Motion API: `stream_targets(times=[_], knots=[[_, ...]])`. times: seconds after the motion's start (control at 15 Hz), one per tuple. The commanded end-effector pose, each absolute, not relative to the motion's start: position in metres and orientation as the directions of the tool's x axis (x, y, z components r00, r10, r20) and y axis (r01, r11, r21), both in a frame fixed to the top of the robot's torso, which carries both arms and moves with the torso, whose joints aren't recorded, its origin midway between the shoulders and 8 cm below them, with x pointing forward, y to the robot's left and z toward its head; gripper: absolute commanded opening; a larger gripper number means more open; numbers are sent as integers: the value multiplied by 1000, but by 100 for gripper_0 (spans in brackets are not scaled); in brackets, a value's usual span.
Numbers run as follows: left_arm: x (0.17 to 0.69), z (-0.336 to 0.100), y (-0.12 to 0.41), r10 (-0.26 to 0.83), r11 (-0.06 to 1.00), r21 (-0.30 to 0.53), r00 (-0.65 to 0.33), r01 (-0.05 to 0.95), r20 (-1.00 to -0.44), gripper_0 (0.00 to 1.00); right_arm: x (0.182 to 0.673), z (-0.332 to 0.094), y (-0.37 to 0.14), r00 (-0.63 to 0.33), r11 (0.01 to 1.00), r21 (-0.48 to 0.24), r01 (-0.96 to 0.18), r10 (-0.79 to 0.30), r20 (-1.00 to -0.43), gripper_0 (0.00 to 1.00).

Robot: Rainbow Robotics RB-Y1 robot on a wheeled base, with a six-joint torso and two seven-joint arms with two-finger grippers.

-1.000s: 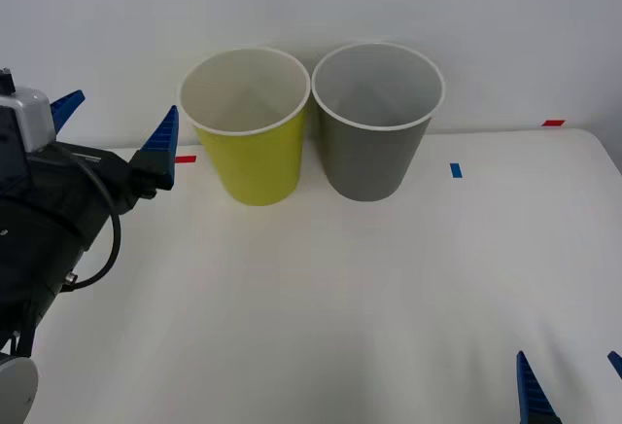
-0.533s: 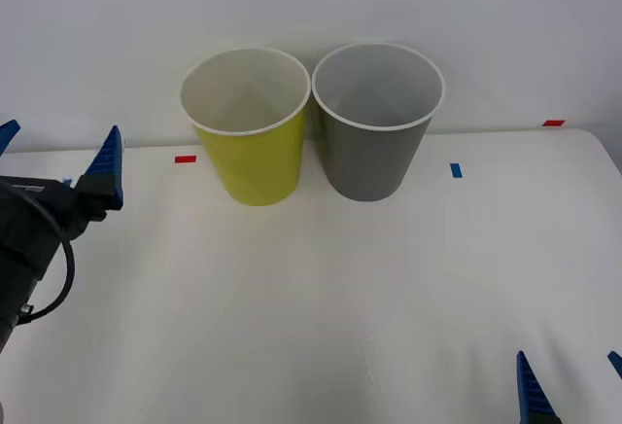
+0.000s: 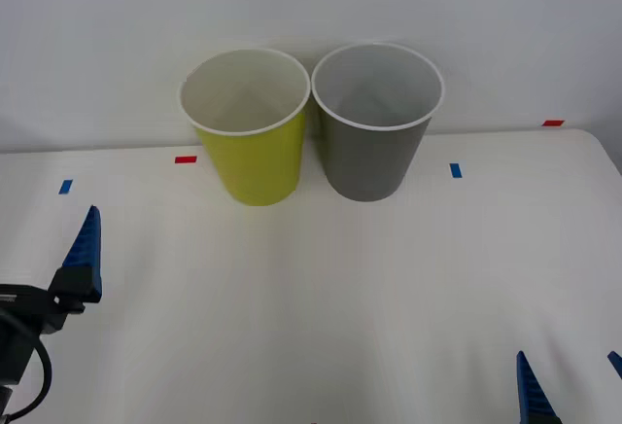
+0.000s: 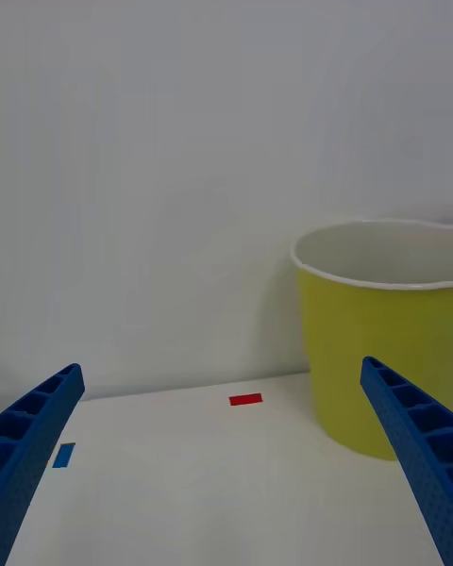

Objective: Put cans in the gray bin and PET bottles in the light green bin.

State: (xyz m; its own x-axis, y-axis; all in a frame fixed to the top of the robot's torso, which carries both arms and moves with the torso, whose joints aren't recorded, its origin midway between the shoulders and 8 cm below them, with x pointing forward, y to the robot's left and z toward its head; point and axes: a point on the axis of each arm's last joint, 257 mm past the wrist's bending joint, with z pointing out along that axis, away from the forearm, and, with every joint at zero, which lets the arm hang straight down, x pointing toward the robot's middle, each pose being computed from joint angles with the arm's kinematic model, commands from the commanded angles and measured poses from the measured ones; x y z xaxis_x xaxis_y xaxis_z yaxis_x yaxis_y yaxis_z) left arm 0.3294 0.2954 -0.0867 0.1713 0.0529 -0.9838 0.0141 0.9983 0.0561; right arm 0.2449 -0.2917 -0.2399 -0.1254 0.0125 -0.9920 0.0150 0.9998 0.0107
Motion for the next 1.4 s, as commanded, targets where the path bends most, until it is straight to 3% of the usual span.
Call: stream_targets(times=[0.07, 0.4, 0.67, 0.93, 1.4], knots=[[310, -120, 292, 12, 999, 17, 150, 29, -989, 100, 245, -240, -292, -125, 1000, 11, 15, 12, -992, 100], [274, -158, 290, -25, 1000, -24, 58, 12, -998, 100, 245, -240, -292, -125, 1000, 11, 15, 12, -992, 100], [246, -172, 286, -20, 1000, -17, 108, 25, -994, 100, 245, -240, -292, -125, 1000, 11, 15, 12, -992, 100], [220, -201, 285, -22, 1000, -21, 56, 17, -998, 100, 245, -240, -292, -125, 1000, 11, 15, 12, -992, 100], [214, -205, 285, -21, 1000, -21, 38, 13, -999, 100, 245, -240, -292, -125, 1000, 11, 15, 12, -992, 100]])
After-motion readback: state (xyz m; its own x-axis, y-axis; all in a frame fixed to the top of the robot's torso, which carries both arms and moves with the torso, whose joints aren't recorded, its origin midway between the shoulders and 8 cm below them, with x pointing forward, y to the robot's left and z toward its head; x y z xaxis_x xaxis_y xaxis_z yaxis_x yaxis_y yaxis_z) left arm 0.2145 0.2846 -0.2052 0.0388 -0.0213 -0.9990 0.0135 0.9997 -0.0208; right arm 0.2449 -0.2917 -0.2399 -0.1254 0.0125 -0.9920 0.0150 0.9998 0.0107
